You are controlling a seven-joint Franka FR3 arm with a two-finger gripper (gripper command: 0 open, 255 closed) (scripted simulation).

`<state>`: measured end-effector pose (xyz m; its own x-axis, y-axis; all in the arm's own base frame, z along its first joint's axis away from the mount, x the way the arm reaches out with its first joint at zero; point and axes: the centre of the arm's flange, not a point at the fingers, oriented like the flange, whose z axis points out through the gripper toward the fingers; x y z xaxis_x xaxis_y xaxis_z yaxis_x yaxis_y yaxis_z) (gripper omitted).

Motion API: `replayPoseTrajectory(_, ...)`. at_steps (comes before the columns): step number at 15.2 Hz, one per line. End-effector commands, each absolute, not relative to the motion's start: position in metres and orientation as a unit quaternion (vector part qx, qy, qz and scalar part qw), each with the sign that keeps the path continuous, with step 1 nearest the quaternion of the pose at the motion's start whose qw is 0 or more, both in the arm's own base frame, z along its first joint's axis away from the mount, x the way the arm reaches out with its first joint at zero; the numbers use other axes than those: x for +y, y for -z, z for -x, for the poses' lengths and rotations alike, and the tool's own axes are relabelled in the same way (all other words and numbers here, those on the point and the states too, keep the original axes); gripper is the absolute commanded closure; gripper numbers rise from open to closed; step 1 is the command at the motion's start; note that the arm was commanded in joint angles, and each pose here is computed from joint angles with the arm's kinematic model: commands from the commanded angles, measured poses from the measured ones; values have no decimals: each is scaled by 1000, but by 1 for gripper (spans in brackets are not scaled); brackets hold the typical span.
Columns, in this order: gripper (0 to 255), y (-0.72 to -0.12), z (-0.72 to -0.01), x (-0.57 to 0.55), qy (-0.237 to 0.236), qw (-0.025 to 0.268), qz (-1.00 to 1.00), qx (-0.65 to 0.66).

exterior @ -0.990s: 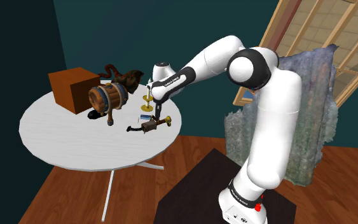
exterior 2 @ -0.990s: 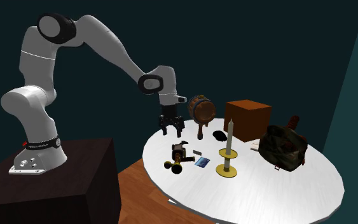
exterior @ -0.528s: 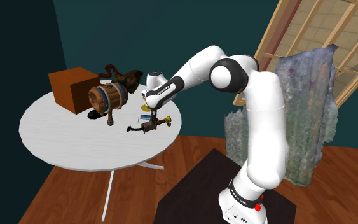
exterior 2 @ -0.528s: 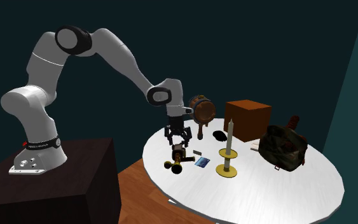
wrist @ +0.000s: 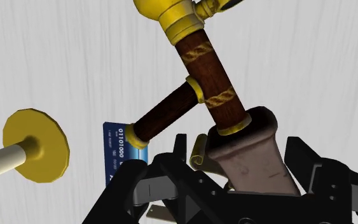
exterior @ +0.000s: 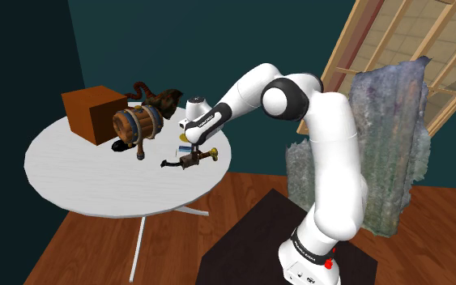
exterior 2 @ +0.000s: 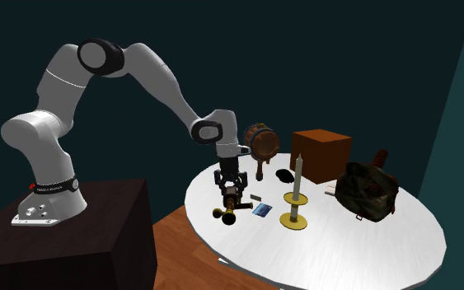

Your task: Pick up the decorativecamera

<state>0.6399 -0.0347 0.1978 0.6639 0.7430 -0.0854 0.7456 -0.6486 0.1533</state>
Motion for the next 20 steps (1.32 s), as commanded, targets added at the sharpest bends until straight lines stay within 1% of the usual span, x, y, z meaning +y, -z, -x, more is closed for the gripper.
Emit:
replayPoseTrajectory(1, 255, -196, -639, -35, 9, 87, -908, 410)
replayPoseTrajectory(8, 255, -196, -640, -36, 9, 87, -908, 410)
replayPoseTrajectory(20, 255, -260, -640, -36, 9, 87, -908, 410)
